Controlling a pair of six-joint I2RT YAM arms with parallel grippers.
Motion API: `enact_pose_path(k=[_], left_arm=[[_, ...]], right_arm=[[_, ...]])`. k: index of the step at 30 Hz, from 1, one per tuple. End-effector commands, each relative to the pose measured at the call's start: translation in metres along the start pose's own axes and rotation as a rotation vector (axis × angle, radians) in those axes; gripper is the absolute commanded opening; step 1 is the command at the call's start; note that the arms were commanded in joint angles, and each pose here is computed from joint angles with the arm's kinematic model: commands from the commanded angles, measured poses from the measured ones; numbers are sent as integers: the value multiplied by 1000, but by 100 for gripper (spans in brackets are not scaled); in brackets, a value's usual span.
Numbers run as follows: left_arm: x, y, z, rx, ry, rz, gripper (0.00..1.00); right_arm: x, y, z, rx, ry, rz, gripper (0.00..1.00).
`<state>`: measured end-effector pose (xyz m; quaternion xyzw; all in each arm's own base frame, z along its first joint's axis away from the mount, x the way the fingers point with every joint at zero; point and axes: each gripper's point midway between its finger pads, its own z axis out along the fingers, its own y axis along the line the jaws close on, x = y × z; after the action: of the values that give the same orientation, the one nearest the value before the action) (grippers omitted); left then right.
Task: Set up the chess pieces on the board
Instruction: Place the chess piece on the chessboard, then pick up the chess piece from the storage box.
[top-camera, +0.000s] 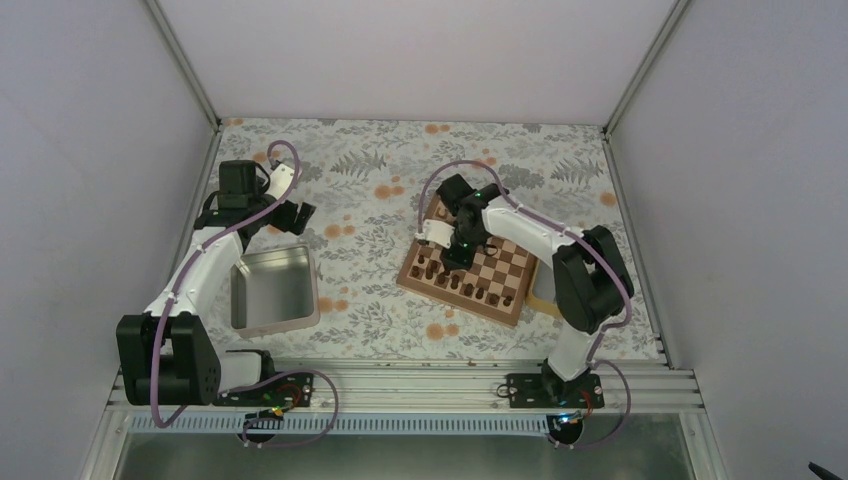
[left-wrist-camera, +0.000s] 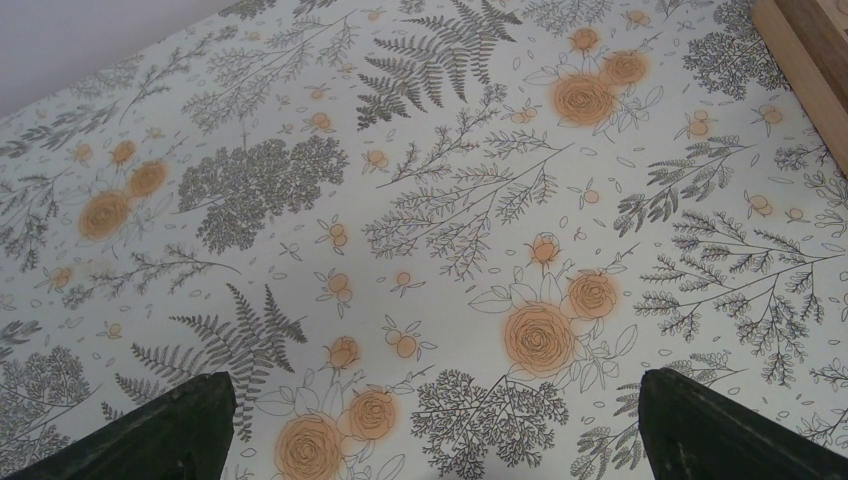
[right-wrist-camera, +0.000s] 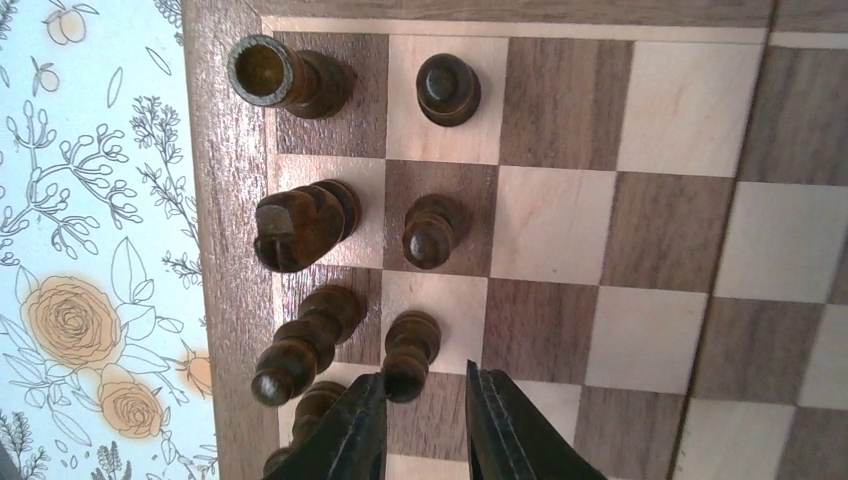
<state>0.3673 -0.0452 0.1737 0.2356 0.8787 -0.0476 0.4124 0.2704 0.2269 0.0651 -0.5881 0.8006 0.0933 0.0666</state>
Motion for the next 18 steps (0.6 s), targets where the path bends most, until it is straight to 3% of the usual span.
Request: enact_pose_path(k=[1, 8, 12, 18], left_arm=[[-7, 2, -3, -4, -20, 6, 100], [-8, 3, -5, -11, -23, 6, 100], [-7, 8, -3, -32, -18, 6, 100], [4, 17, 4, -82, 21, 4, 100]], right_arm=[[-10, -8, -36, 52, -73, 13, 23], [21, -23, -89, 134, -132, 122, 24], [85, -50, -123, 226, -163, 291, 26], [191, -64, -130, 257, -123, 575, 26]])
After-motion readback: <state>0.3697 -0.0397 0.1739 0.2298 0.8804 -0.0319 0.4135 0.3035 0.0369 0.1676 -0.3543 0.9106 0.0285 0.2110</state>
